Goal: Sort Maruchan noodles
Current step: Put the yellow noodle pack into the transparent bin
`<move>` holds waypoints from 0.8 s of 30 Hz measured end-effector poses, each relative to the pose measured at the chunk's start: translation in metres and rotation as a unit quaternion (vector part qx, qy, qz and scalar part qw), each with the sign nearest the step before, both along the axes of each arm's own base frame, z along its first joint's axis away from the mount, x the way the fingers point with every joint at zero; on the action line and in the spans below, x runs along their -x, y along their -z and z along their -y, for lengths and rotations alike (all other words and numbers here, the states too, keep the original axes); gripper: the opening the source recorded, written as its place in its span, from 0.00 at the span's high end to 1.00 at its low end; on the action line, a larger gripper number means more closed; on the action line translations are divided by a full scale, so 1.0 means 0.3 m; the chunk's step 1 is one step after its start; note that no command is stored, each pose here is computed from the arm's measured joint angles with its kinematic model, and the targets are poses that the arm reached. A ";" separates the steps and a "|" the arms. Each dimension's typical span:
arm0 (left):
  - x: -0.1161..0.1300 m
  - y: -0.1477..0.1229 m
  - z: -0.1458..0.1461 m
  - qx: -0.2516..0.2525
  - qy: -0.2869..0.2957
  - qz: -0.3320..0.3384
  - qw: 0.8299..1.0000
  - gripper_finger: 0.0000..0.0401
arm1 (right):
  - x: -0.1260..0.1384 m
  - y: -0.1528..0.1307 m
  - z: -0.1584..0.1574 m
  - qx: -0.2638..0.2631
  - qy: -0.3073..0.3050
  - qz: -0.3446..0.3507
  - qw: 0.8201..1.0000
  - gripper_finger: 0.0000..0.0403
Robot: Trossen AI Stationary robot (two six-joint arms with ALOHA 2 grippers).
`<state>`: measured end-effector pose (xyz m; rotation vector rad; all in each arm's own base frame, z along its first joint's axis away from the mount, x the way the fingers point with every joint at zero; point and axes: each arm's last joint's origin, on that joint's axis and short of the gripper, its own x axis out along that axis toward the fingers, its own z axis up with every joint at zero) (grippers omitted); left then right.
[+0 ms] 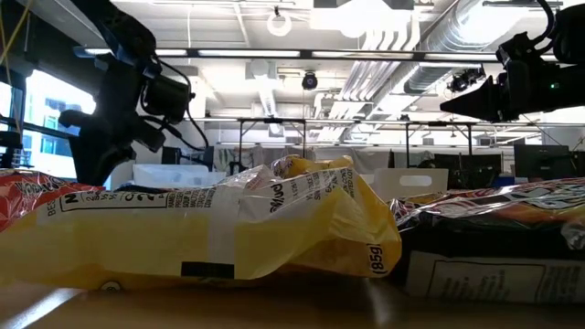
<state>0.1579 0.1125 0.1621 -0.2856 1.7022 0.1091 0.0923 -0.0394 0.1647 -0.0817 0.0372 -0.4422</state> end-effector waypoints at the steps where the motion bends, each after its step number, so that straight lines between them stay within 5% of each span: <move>1: -0.001 0.005 -0.001 0.002 0.000 -0.003 1.000 0.57 | 0.000 0.000 0.000 0.000 0.000 0.000 1.000 1.00; 10: -0.004 0.032 -0.022 0.018 -0.010 -0.015 1.000 0.61 | 0.000 0.000 0.000 0.000 0.000 0.000 1.000 1.00; 19: 0.004 0.014 -0.012 0.029 0.001 0.005 1.000 0.95 | 0.000 0.000 0.000 0.000 0.000 0.000 1.000 1.00; 24: 0.012 0.000 -0.003 0.029 0.013 0.005 0.999 0.99 | 0.000 0.000 0.000 0.000 0.000 0.000 1.000 1.00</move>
